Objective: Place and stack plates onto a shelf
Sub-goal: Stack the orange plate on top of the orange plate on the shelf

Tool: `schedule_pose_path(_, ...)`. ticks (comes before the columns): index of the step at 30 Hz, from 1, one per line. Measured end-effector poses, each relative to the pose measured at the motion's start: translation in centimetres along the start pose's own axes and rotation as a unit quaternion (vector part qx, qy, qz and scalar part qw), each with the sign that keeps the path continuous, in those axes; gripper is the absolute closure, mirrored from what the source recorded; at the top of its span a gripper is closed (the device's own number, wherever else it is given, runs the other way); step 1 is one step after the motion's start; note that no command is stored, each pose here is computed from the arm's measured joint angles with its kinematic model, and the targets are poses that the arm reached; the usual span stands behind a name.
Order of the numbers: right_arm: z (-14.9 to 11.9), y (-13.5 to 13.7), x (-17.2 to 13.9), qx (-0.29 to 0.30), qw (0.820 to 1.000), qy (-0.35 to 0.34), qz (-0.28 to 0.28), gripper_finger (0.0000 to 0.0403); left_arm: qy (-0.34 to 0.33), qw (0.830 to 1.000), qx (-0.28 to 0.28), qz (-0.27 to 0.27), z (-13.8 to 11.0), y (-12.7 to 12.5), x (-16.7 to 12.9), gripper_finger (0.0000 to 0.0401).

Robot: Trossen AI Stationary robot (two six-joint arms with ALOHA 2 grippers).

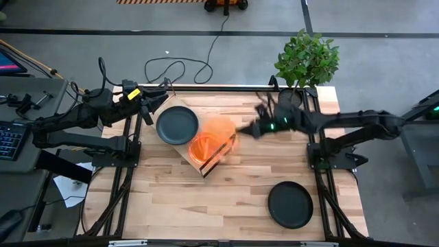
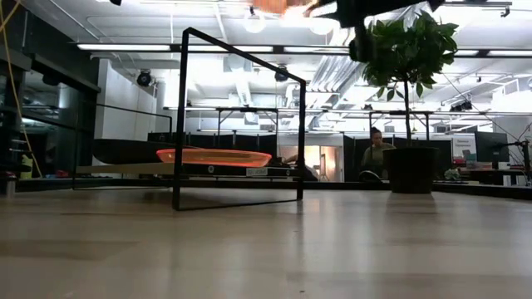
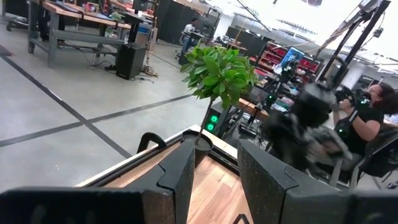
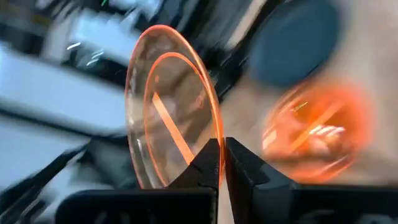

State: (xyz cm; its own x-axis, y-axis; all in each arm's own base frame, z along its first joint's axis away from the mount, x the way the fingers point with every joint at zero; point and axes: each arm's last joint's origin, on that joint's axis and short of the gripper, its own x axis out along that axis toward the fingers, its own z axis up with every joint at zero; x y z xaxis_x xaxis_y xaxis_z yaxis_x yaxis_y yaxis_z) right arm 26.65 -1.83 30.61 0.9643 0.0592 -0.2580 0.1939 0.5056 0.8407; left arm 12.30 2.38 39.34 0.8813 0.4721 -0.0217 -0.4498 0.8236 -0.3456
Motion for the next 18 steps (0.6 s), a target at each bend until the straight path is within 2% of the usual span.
schedule_pose_path(4,5.0,-0.5,0.1,-0.032,0.995,-0.055,-0.078,0.0403,0.0,1.0,0.0,0.0,0.0,0.0,0.0,0.029)
schedule_pose_path(9,9.1,-2.0,1.5,-0.068,0.984,-0.063,-0.151,0.0403,-0.005,1.0,-0.002,-0.002,0.1,0.0,0.0,0.029)
schedule_pose_path(12,9.7,-2.8,3.5,-0.095,0.98,-0.025,-0.175,0.0403,-0.012,1.0,-0.005,-0.004,0.2,-0.1,0.0,0.029)
schedule_pose_path(18,8.7,-3.8,7.8,-0.132,0.971,0.065,-0.188,0.0403,-0.014,1.0,-0.006,-0.005,0.3,-0.1,0.0,0.029)
